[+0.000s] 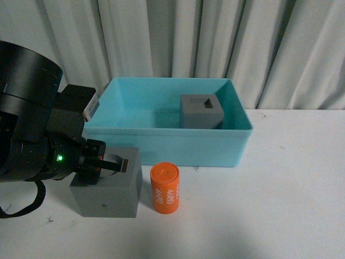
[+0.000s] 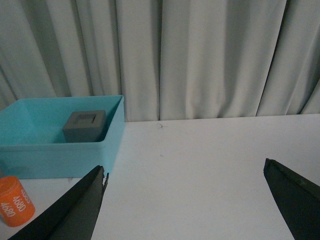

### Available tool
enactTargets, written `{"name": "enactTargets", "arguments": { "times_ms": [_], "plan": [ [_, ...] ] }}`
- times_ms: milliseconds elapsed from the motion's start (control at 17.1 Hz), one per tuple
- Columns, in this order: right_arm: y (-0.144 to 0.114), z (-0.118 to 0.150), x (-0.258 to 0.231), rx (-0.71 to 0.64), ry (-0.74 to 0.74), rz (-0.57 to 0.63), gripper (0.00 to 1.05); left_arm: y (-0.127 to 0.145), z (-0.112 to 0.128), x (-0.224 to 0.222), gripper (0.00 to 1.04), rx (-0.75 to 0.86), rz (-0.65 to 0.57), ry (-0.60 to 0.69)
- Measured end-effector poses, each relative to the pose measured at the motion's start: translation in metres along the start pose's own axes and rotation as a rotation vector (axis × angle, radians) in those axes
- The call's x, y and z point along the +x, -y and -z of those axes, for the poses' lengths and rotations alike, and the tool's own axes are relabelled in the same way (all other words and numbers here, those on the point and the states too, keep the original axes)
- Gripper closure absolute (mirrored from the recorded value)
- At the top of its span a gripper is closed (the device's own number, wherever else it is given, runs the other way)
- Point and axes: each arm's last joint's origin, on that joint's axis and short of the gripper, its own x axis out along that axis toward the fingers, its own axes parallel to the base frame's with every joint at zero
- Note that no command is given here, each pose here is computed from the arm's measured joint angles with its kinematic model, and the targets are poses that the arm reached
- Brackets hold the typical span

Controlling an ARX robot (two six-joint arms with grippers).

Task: Place gray and orange parts in blue box

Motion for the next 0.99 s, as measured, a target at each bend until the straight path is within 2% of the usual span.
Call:
{"name": "enactTargets", "arguments": {
  "times_ms": [175, 292, 351, 526, 584, 643, 701, 760, 993],
  "plan": [
    [0.000, 0.000, 0.000, 0.000, 0.000, 0.000, 0.06, -0.008, -0.001, -0.010, 0.83, -0.013, 0.006, -0.009],
    [0.000, 0.000, 0.000, 0.000, 0.000, 0.000, 0.06, -0.021, 0.000, -0.025, 0.84, -0.040, -0.001, -0.046],
    [0.000, 0.000, 0.000, 0.000, 0.000, 0.000, 0.06, -0.031, -0.007, -0.043, 0.84, -0.065, 0.011, -0.041],
    [0.000, 0.000, 0.000, 0.000, -0.001, 0.000, 0.06, -0.042, -0.050, -0.089, 0.84, -0.110, 0.054, 0.108],
    [0.000, 0.000, 0.000, 0.000, 0.000, 0.000, 0.06, -0.040, -0.077, -0.101, 0.84, -0.109, 0.077, 0.204],
    [0.000, 0.000, 0.000, 0.000, 0.000, 0.000, 0.06, -0.022, -0.127, -0.097, 0.84, -0.084, 0.072, 0.347],
    [0.000, 0.000, 0.000, 0.000, 0.000, 0.000, 0.06, -0.007, -0.144, -0.047, 0.85, -0.041, 0.023, 0.328],
    [0.000, 0.000, 0.000, 0.000, 0.000, 0.000, 0.06, 0.000, -0.147, -0.006, 0.85, 0.016, -0.017, 0.284],
    [0.000, 0.000, 0.000, 0.000, 0.000, 0.000, 0.06, 0.002, -0.137, 0.026, 0.85, 0.088, -0.036, 0.236]
  ]
}}
